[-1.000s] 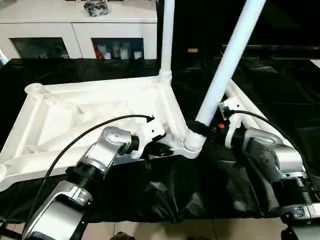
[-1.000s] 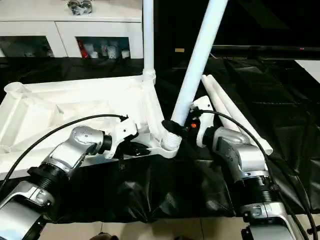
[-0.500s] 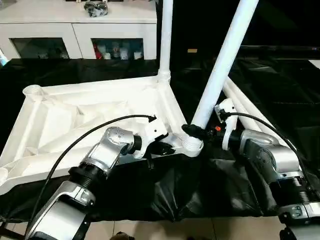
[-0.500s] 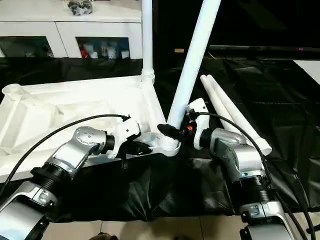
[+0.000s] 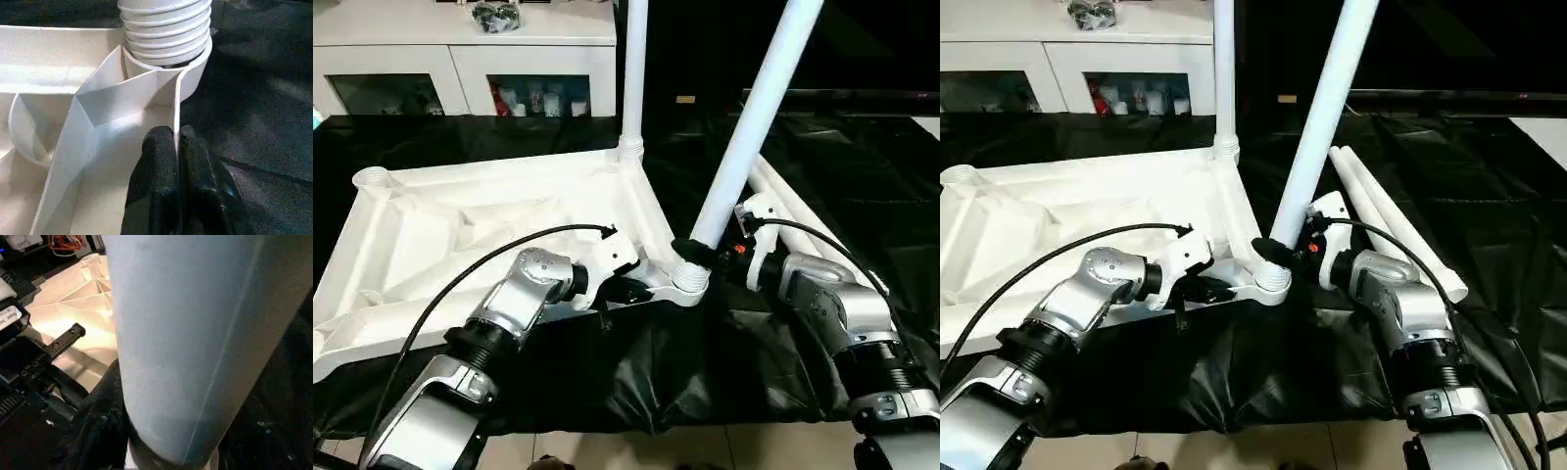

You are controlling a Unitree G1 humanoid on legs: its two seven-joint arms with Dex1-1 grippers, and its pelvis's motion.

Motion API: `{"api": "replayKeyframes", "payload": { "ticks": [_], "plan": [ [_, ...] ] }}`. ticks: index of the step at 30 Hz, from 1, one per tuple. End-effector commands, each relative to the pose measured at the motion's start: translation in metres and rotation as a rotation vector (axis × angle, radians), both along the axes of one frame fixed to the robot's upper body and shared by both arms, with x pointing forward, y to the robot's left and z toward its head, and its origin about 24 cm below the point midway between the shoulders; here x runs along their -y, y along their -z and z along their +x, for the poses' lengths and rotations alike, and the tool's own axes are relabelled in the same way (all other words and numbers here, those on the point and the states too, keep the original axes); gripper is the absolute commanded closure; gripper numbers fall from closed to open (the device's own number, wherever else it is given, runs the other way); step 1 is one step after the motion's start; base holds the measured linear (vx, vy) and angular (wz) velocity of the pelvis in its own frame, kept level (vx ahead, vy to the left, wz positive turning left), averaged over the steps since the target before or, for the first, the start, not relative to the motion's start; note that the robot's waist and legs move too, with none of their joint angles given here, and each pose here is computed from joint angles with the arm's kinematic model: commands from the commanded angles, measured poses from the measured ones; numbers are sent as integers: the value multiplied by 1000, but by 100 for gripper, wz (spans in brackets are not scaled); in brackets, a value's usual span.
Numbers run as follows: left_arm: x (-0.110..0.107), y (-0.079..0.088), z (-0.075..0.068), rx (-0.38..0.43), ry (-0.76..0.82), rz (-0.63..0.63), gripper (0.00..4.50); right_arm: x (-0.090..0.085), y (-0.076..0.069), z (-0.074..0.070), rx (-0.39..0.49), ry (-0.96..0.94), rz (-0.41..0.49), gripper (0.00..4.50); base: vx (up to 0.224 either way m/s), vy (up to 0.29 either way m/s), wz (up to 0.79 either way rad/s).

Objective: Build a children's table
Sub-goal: Insert table leg to table base

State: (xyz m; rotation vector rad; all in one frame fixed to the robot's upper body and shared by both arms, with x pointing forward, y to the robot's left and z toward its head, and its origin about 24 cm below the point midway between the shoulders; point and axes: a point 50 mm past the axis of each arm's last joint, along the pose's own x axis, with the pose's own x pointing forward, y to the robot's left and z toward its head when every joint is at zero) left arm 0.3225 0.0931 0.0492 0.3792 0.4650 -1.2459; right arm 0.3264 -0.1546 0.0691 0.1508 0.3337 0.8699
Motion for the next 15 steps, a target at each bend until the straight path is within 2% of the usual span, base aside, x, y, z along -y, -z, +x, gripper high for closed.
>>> {"api": "replayKeyframes", "payload": {
  "ticks": [1,4,7,15],
  "plan": [
    [1,-11,3,29,-19,-64,450,8,16,-4,-67,42,-31,261,0,0,0],
    [-1,-11,4,37,-34,-67,450,17,26,-9,-89,112,13,261,0,0,0],
    [-1,-12,5,44,-45,-67,450,21,33,-14,-91,146,17,261,0,0,0],
    [-2,-12,7,52,-54,-64,450,23,43,-23,-86,200,24,261,0,0,0]
  ]
}}
